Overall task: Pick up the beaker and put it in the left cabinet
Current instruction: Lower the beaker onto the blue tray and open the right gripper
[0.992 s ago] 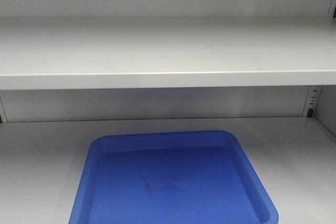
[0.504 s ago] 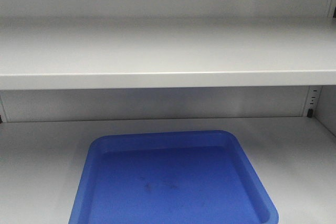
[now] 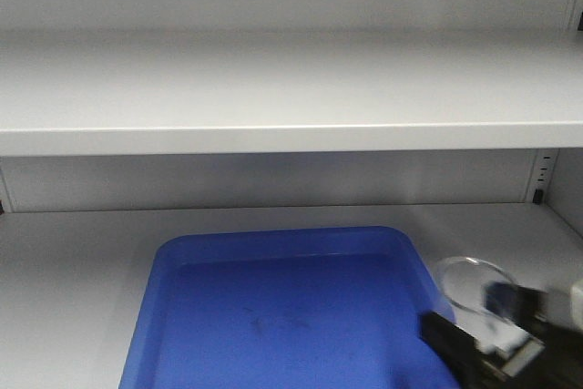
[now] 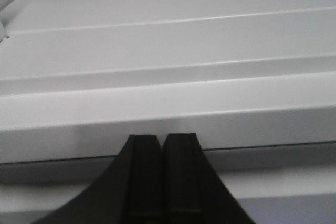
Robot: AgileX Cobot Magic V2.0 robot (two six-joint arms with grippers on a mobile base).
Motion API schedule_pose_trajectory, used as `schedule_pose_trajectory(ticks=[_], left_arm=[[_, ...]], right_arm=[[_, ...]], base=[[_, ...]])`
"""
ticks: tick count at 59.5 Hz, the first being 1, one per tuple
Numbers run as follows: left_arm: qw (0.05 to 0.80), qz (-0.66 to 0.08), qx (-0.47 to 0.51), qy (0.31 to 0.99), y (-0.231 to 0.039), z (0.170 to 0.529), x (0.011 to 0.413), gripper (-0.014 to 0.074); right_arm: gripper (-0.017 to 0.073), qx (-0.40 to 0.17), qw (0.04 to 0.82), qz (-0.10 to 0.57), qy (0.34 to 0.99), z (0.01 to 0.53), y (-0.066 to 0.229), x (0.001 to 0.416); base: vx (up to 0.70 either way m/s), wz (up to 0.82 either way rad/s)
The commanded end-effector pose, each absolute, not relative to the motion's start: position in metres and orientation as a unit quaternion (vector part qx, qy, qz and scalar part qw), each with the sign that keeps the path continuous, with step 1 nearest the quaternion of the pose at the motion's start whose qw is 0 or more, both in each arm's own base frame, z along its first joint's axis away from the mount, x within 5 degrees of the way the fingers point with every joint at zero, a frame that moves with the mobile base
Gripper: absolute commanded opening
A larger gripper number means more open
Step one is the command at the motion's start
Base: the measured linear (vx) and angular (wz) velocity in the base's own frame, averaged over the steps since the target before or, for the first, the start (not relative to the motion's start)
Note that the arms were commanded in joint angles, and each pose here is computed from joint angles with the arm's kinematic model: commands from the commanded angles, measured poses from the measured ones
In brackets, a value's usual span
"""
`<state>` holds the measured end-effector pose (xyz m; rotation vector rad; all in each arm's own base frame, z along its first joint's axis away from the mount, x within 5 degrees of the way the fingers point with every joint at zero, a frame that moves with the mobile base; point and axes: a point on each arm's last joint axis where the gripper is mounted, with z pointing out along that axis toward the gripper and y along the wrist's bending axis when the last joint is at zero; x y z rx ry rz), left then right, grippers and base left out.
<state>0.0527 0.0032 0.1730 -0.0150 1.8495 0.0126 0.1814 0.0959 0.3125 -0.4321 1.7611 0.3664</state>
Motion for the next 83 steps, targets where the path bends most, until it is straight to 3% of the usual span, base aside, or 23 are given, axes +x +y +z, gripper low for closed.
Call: schedule_pose_trajectory(ticks=[1, 19, 28, 34, 52, 60, 71, 83], left_arm=[[0.641, -0.002, -0.001, 0.768, 0.002, 0.185, 0.053, 0.0004], [0.641, -0.002, -0.001, 0.768, 0.002, 0.185, 0.053, 0.0004], [0.641, -0.002, -0.001, 0.768, 0.002, 0.185, 0.053, 0.0004], [0.641, -0.002, -0.001, 0.768, 0.002, 0.185, 0.053, 0.0004], [0.641, -0.002, -0.001, 0.768, 0.002, 0.185, 0.053, 0.0004], [0.641, -0.002, -0.001, 0.768, 0.002, 0.185, 0.053, 0.0004], [0.641, -0.002, -0.001, 0.768, 0.002, 0.185, 0.053, 0.0004], [0.641, -0.002, -0.001, 0.768, 0.002, 0.185, 0.053, 0.0004]], right_arm=[[-0.0004, -0.213, 0.646, 0.204, 0.704, 0.334, 0.118, 0.205], [0.0004, -0.24, 0.618, 0.256, 0.704, 0.295, 0.174, 0.289], [0.0073, -0.249, 0.605, 0.252, 0.713, 0.28, 0.186, 0.31], [0.0164, -0.254, 0.604, 0.253, 0.712, 0.277, 0.187, 0.311], [0.0584, -0.254, 0.604, 0.253, 0.712, 0.278, 0.187, 0.311], [0.0692, -0.254, 0.607, 0.253, 0.709, 0.281, 0.186, 0.309], [0.0706, -0.254, 0.629, 0.258, 0.688, 0.3, 0.183, 0.302], [0.0657, -0.25, 0.659, 0.257, 0.661, 0.331, 0.174, 0.286]], base=[[0.0, 0.0], [0.0, 0.0], [0.0, 0.0], [0.0, 0.0], [0.0, 0.0], [0.0, 0.0], [0.0, 0.0], [0.0, 0.0]])
